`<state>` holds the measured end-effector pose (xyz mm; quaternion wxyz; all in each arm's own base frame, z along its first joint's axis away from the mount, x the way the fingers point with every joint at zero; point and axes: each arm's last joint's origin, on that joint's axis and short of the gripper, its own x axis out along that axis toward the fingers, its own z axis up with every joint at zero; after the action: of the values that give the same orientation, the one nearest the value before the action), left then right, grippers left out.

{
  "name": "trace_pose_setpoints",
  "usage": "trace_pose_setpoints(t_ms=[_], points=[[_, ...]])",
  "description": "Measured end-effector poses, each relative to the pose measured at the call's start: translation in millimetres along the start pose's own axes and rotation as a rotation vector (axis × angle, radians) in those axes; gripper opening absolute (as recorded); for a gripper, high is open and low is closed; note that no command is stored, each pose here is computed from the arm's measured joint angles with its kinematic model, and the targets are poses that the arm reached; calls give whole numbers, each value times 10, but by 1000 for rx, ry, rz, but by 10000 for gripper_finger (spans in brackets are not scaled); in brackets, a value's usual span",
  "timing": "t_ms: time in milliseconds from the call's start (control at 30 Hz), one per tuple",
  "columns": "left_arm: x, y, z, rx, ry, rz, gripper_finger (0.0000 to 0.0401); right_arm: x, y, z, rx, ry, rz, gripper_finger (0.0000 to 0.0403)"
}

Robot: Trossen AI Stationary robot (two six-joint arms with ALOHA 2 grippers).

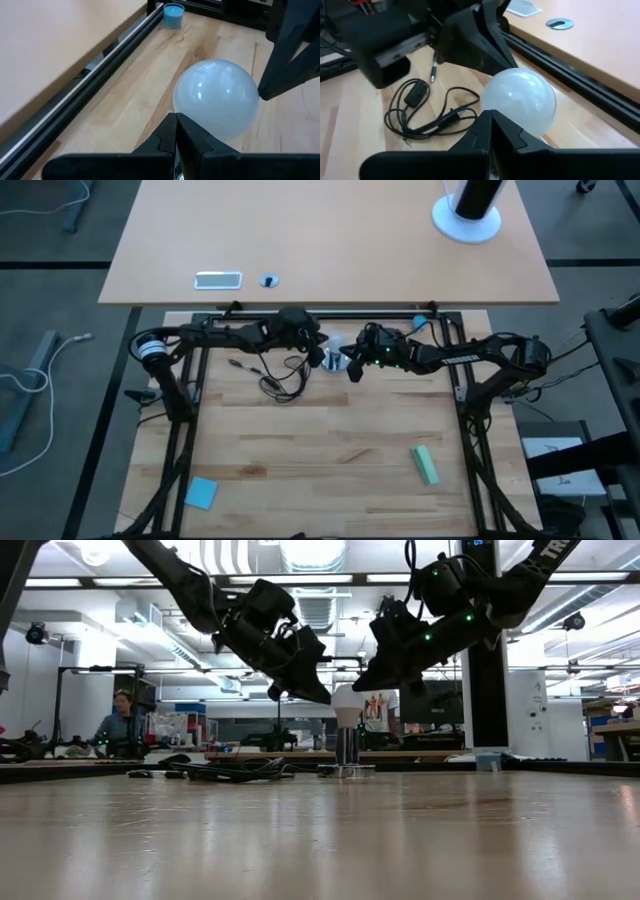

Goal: Screw lightbulb
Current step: Remove the lightbulb from the lamp

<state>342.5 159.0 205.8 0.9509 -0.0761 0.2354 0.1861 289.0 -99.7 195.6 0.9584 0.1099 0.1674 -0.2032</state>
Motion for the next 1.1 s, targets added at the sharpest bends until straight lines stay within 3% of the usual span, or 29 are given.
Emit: trace_pose_setpoints(t_ms=[567,933,1100], points=[[-10,-111,-23,-4,23,-28,0,-9,-64,-61,-54,51,-177,0],[-13,-118,-63,-43,35,9,0,-50,-93,-236,-98,210,-198,0],[-19,-163,-53,-47,24,7,0,-108,-95,-190,-48,162,-215,0]])
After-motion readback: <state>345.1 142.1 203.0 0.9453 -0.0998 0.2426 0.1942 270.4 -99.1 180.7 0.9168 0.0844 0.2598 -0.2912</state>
